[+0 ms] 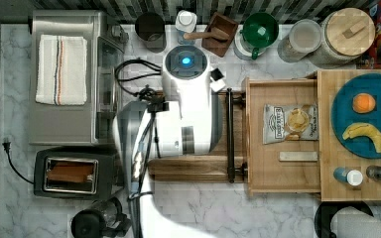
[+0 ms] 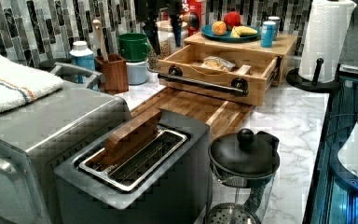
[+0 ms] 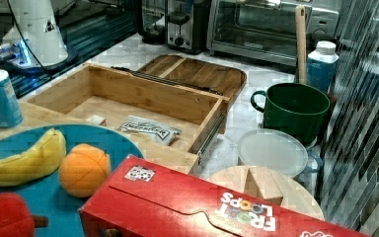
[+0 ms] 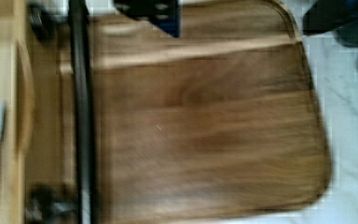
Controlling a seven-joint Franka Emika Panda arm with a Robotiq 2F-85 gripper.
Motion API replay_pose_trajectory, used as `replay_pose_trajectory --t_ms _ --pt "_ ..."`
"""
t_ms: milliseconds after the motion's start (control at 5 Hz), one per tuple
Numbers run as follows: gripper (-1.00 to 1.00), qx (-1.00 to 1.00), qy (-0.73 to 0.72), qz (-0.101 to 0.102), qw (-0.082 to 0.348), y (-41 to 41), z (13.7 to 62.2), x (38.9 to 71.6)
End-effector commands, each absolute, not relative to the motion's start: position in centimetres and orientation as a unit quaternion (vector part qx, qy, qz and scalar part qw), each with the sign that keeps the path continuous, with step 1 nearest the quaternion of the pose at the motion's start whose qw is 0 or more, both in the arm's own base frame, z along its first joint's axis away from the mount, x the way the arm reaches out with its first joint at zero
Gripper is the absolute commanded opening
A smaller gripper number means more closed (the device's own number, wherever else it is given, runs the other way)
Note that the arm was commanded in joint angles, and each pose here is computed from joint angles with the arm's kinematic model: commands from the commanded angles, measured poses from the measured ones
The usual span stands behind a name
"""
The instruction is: Close the drawer.
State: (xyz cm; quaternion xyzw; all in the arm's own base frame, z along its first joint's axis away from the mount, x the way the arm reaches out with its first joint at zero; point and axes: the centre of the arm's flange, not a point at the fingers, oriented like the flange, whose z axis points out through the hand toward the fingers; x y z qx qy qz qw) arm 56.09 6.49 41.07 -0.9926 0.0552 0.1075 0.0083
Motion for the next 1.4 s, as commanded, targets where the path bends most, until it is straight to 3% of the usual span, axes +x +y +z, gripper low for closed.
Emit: replay_pose_trajectory --t_ms 200,400,600,800,1400 --pt "-1.0 -0.998 -0.046 0.045 0.007 8.5 39.4 53.1" --pt "-1.0 -0.997 -0.073 0.031 -0.005 7.2 36.2 52.0" --pt "-1.0 -0.995 -0.085 0.039 -0.018 7.0 33.7 51.3" --pt "-1.0 -0.997 -0.064 0.03 -0.034 8.2 31.2 50.5" --pt "-1.0 -0.994 -0.082 0.015 -0.07 6.0 28.0 50.2"
